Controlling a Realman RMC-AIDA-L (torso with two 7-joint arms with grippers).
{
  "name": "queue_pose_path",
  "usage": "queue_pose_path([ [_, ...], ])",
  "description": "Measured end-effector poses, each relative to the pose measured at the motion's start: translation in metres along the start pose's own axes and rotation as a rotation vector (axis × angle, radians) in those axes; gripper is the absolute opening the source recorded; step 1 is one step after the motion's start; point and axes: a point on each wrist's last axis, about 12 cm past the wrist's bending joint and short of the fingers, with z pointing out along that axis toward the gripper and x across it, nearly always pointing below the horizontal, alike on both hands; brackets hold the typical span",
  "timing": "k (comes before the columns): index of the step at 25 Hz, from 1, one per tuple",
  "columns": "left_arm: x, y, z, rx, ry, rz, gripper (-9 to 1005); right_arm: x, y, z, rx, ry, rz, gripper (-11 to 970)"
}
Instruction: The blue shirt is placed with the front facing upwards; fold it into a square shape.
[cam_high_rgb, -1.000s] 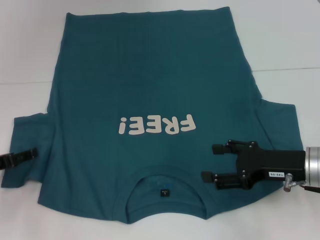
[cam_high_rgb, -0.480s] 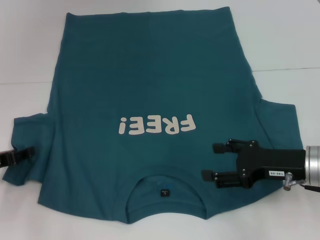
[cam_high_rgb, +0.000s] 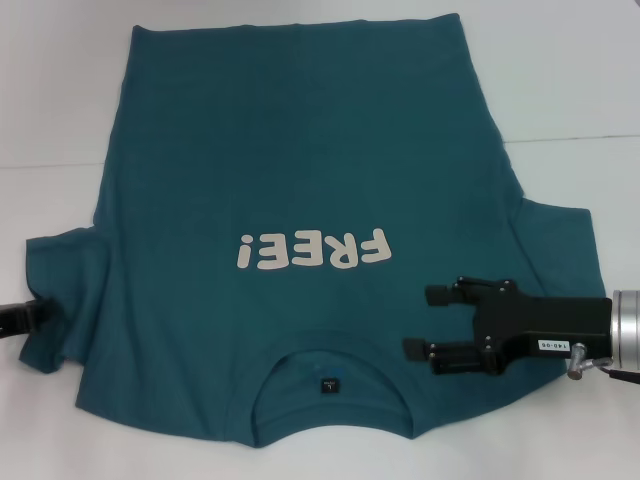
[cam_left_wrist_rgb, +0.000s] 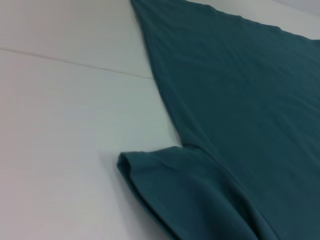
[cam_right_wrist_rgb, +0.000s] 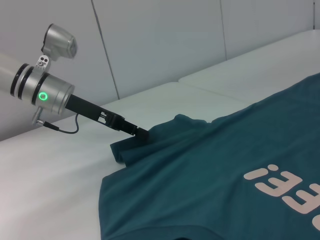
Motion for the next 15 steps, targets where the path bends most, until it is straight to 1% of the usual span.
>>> queue_pose_path([
  [4,-0.0008,0.0012,-0.0003,-0.012,-0.006,0.001,192,0.0001,0.0001,-0.0002,0.000,-0.001,0.017,929],
  [10,-0.0036,0.0008,-0.0002,-0.014,-0.010,0.010,32,-0.0004,0.0000,-0.0007,0.001,-0.005,0.025,930],
  [15,-0.0087,0.0026,-0.0066,-0.027,-0.035,0.019,32,-0.0010,-0.0003,-0.0010,0.003,-0.006,0.024,930],
])
